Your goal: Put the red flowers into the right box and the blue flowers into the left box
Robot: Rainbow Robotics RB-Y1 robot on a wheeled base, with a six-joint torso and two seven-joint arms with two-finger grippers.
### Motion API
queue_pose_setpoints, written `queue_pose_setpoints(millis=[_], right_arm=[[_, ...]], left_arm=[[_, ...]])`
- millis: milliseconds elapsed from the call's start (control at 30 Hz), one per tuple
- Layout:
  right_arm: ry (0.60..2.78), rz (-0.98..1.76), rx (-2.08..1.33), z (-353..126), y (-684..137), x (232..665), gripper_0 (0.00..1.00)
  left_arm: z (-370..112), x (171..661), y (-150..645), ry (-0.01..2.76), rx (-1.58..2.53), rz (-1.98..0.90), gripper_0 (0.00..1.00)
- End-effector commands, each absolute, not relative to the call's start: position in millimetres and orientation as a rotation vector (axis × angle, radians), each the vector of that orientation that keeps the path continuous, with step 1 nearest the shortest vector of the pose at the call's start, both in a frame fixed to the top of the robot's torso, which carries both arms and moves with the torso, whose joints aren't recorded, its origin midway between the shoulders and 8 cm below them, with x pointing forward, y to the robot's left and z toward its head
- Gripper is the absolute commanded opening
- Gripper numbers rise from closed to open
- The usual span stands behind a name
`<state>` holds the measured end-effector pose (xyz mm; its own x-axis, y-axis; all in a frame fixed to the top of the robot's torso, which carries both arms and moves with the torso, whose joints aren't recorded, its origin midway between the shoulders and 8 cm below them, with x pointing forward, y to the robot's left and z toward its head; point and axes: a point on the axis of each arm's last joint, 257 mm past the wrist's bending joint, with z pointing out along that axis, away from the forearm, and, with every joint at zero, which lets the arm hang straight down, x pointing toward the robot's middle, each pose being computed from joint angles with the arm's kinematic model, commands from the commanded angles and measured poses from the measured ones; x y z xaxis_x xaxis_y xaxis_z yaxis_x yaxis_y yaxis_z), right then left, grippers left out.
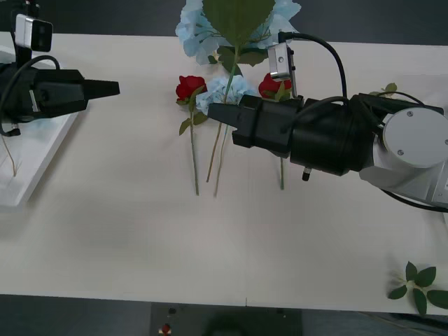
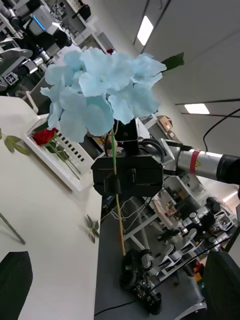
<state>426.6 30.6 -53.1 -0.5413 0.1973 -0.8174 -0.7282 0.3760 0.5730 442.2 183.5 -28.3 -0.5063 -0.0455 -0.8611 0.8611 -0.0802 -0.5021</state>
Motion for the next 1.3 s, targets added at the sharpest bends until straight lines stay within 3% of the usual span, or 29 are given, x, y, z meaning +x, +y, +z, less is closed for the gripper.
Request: queue_pose_setpoints(millis=[33,733,1300], right_arm=[[1.699,1.300,-0.533,-40,38,414,0.00],[1.699,1.300,-0.533,-40,38,414,0.00],[1.699,1.300,-0.533,-40,38,414,0.00]], left_arm=[[-30,444,172,1.471,0.950,-1.644,1.00],[-96,407,87,1.511,1.123,-1.796,1.00],[-98,392,28,1.536,1.210,-1.765,1.00]])
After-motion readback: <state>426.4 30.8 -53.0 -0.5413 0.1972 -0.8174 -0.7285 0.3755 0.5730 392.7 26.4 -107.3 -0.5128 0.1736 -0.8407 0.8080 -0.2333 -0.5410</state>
